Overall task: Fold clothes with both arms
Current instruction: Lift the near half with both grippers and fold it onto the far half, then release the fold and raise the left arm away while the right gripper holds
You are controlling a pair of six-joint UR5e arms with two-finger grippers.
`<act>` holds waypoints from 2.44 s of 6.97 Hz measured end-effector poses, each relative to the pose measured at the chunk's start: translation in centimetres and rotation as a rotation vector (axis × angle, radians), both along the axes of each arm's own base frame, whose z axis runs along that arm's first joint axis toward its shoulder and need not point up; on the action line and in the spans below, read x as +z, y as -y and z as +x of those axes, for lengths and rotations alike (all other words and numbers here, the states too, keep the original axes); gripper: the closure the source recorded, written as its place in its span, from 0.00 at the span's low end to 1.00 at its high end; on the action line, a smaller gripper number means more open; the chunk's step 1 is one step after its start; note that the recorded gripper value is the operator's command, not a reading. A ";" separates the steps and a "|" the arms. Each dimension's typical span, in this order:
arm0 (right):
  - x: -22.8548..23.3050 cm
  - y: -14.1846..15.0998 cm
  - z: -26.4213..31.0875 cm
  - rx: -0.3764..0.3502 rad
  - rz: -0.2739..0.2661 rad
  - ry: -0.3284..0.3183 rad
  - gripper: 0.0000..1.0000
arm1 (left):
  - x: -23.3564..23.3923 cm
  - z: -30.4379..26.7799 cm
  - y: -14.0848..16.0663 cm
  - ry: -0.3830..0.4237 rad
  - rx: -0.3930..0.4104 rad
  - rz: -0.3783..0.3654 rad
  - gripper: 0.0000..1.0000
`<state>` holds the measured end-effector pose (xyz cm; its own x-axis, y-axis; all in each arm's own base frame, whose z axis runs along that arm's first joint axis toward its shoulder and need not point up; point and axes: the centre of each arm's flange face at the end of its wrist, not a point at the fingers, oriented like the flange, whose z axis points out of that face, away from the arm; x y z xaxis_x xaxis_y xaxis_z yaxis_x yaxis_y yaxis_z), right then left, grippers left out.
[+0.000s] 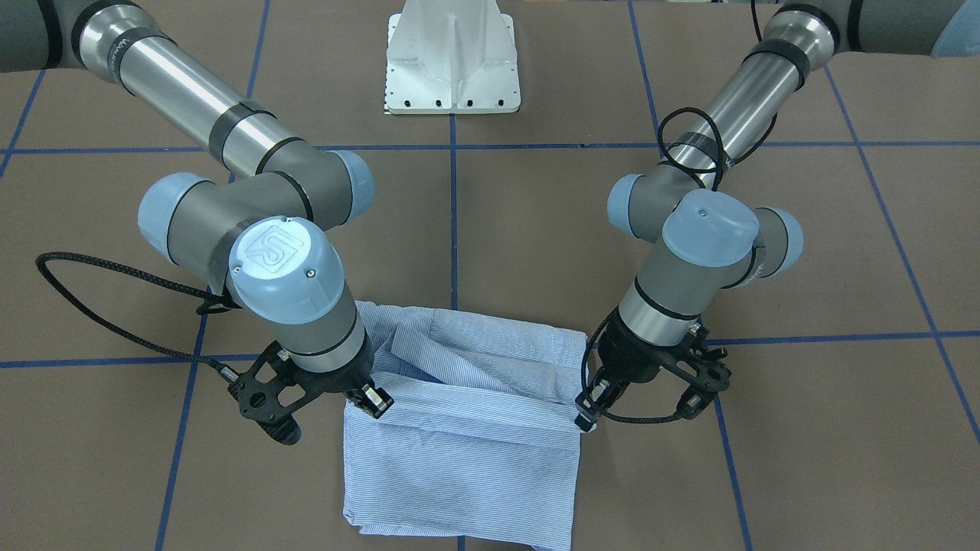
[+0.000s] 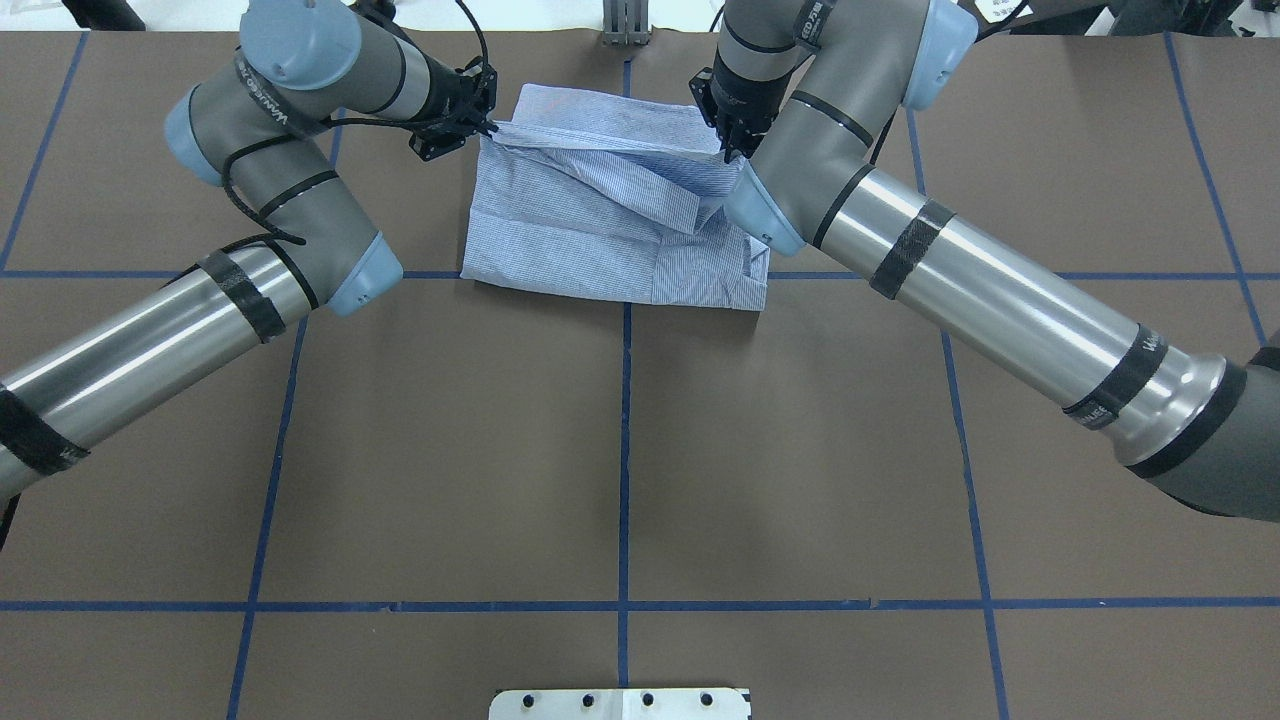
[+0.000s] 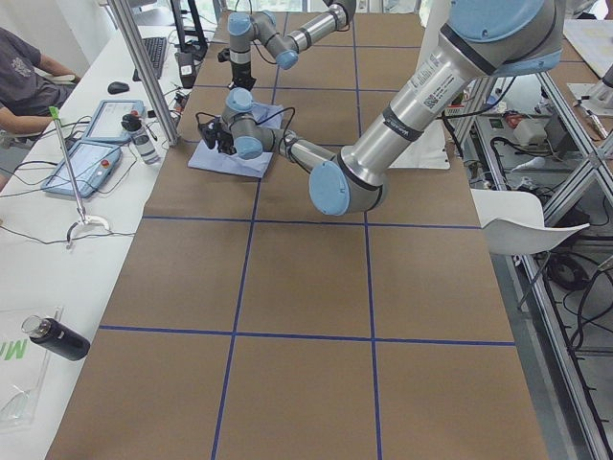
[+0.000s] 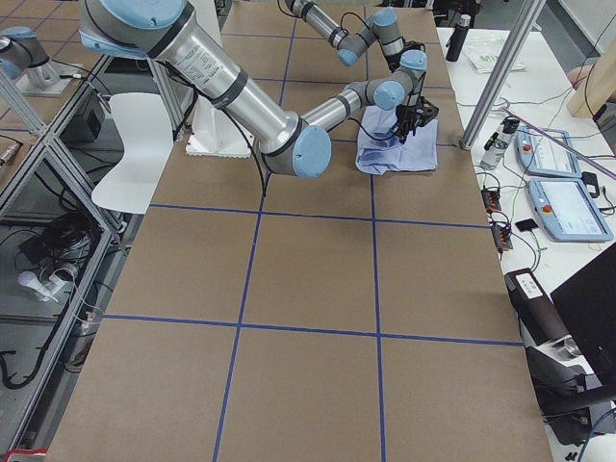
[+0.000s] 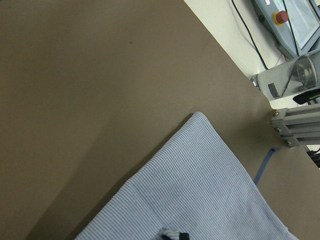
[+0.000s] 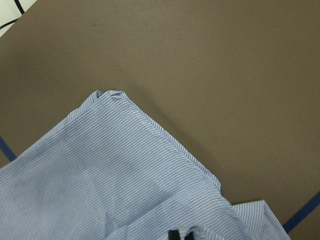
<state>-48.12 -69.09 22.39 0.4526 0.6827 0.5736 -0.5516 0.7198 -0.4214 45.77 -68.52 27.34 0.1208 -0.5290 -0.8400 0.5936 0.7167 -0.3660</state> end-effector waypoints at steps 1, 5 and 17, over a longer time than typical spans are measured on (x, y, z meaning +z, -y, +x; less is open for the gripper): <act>1.3 0.8 -0.4 -0.011 0.009 -0.007 1.00 | -0.2 0.8 1.2 0.006 -0.015 0.008 1.00; 2.9 2.6 -1.3 -0.030 0.012 -0.042 0.85 | 0.4 2.0 3.0 0.023 -0.041 0.039 0.90; -2.9 1.5 0.1 -0.104 0.199 0.088 0.01 | 4.5 -16.8 -0.2 -0.019 0.101 0.256 0.25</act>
<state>-48.01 -70.56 19.48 0.4571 0.5048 0.7323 -0.4378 0.8444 -0.3088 29.02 -68.34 31.86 0.1453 -0.2850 -0.9475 0.5088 0.8428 -0.1755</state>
